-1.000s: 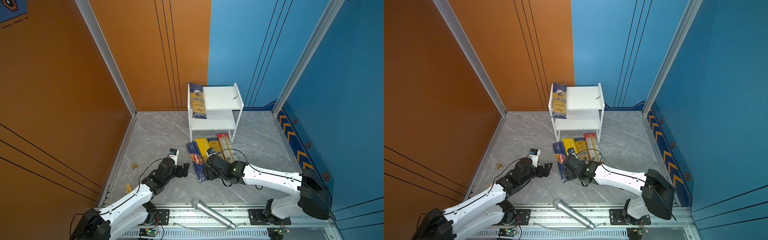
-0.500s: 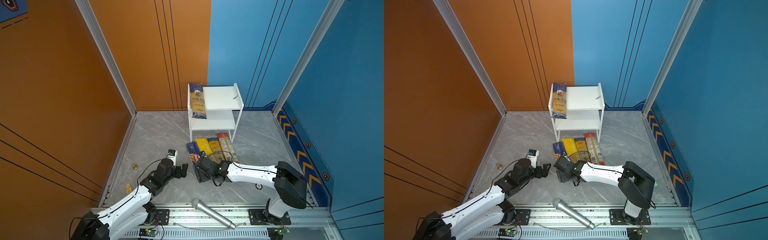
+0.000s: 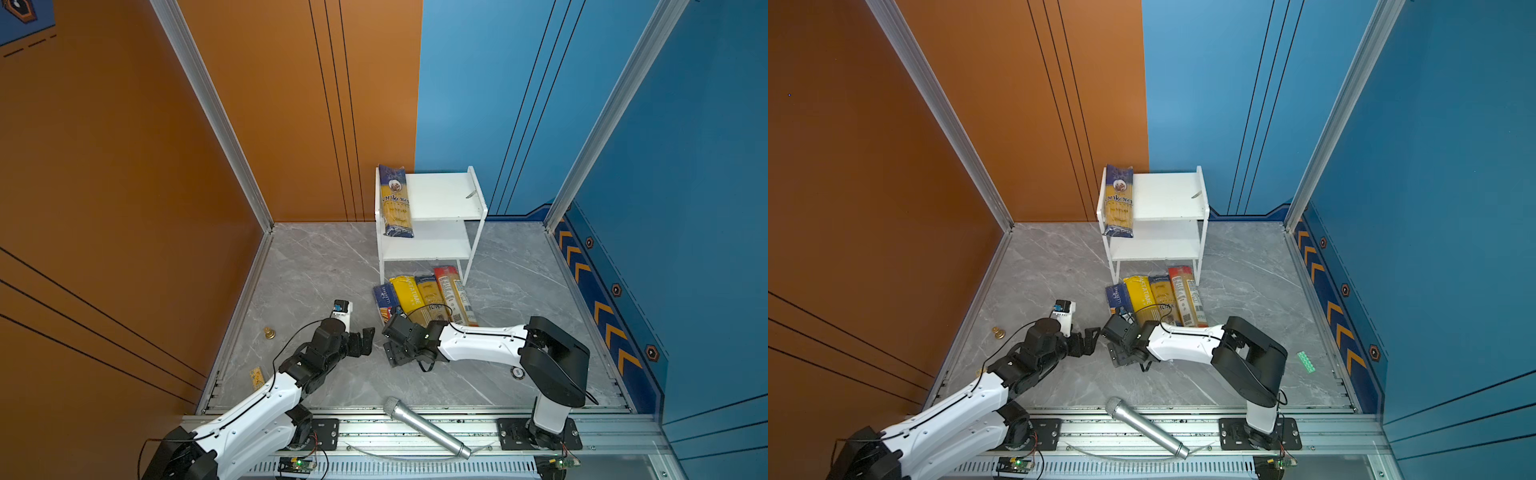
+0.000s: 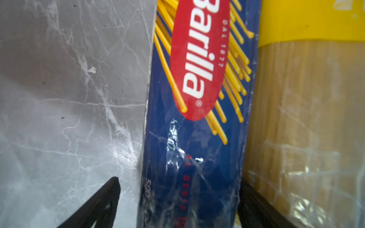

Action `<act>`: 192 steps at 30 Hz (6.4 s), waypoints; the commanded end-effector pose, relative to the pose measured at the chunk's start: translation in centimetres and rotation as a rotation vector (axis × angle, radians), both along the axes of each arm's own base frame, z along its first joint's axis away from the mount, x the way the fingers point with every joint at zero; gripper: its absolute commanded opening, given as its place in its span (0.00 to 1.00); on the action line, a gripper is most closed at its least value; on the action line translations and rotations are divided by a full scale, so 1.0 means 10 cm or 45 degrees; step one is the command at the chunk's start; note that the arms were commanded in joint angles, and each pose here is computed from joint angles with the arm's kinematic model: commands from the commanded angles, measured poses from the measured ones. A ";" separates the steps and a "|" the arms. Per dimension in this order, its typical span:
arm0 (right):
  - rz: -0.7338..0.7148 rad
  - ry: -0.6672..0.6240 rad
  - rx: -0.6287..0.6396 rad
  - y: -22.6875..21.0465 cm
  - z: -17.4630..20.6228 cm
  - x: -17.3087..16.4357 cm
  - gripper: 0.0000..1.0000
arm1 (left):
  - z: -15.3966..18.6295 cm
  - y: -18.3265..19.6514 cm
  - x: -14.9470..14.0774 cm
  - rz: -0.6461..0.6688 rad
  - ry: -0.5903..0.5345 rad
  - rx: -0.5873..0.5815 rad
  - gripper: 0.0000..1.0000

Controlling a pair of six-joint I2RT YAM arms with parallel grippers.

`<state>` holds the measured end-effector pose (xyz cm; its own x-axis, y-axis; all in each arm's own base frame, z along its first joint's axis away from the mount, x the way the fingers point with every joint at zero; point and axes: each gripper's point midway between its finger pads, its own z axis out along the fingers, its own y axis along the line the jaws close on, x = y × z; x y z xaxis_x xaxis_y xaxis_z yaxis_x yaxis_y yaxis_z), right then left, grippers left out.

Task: Arrange pasta packages on shelves
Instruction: Pick up the pasta box from the center of the table, then place the pasta box on the shelf.

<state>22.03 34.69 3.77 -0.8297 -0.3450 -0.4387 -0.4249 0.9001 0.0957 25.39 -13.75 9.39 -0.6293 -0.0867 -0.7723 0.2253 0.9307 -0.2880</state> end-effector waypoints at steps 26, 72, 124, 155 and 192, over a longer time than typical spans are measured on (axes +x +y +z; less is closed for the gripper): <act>0.025 0.034 -0.086 -0.02 -0.15 0.05 0.46 | -0.06 0.08 -0.01 0.045 0.028 0.011 0.98; -0.127 0.044 0.222 -1.60 2.22 -0.32 0.00 | 0.07 -0.16 0.37 -0.020 -0.013 0.000 0.98; -0.385 -0.950 0.746 -1.18 4.76 1.45 0.00 | 0.15 -0.45 0.51 -0.129 -0.008 -0.023 0.98; -0.459 -0.934 0.514 -0.84 4.04 2.05 0.00 | 0.11 -0.40 0.48 -0.114 0.005 0.019 0.98; -0.537 -0.895 0.464 -0.90 3.74 2.23 0.13 | 0.10 -0.39 0.46 -0.113 0.009 0.019 0.98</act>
